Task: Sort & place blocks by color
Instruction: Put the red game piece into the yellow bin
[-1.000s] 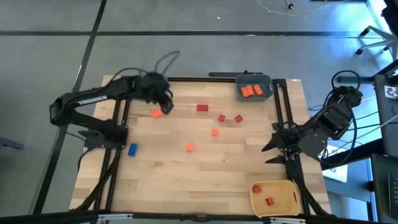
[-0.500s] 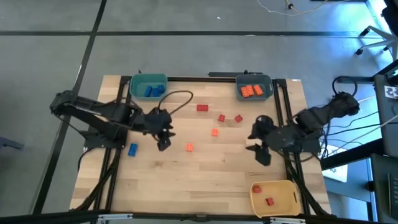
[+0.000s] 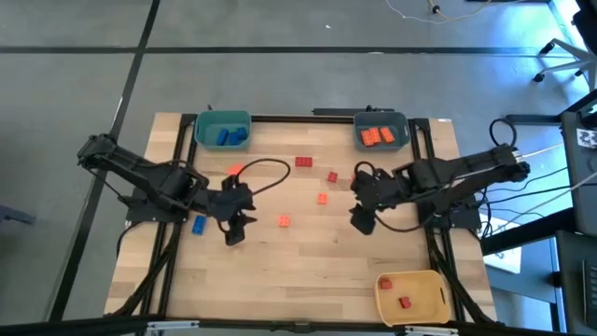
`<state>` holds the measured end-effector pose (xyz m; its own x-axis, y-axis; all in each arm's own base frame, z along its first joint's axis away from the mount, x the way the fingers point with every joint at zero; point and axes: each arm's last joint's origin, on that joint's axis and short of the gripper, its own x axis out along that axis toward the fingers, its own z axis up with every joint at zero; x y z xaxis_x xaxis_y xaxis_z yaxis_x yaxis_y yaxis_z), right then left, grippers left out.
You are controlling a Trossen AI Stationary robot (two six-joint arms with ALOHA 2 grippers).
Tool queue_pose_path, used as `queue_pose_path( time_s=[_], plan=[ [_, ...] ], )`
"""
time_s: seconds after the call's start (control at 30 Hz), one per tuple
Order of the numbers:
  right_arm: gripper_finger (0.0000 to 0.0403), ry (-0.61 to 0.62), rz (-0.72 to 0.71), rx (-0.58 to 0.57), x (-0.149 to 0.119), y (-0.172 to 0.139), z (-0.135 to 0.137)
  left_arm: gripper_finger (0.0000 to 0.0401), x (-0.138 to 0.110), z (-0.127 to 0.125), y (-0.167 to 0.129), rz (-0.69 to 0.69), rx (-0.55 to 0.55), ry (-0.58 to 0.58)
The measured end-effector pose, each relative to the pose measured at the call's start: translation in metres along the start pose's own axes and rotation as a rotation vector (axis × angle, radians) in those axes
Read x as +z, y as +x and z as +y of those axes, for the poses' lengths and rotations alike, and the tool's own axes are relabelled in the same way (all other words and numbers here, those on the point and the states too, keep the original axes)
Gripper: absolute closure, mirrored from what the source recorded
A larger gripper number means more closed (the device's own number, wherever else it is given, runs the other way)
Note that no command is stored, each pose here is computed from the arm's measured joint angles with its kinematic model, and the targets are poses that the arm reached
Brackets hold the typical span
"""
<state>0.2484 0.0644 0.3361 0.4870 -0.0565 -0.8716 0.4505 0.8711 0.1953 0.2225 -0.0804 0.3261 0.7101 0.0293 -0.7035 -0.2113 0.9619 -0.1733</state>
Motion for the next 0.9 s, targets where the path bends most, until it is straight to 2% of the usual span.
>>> queue_pose_path(
  time_s=[0.1,0.2,0.3,0.37,0.63,0.8,0.9],
  plan=[
    [0.0185,0.02,-0.007,-0.002,0.006,0.006,-0.001,0.0252,0.0,-0.002,0.002,0.006,-0.001,0.046],
    [0.0185,0.032,-0.01,-0.013,0.008,0.008,-0.003,0.0252,-0.002,-0.004,0.011,0.035,0.014,0.147],
    [0.0185,0.038,-0.017,-0.015,0.01,0.008,-0.004,0.0252,-0.003,-0.009,0.025,0.059,0.024,0.239],
    [0.0185,0.018,-0.032,-0.002,0.012,0.008,-0.003,0.0252,-0.006,-0.011,0.035,0.101,0.042,0.256],
    [0.0185,-0.128,-0.071,0.027,0.017,0.012,0.002,0.0252,-0.012,-0.016,0.068,0.171,0.083,0.205],
    [0.0185,-0.124,-0.054,-0.086,0.017,0.021,-0.003,0.0252,-0.014,-0.018,0.075,0.201,0.078,0.15],
    [0.0185,-0.017,0.006,-0.112,0.022,0.026,-0.016,0.0252,-0.014,-0.018,0.075,0.202,0.077,0.116]
  ],
)
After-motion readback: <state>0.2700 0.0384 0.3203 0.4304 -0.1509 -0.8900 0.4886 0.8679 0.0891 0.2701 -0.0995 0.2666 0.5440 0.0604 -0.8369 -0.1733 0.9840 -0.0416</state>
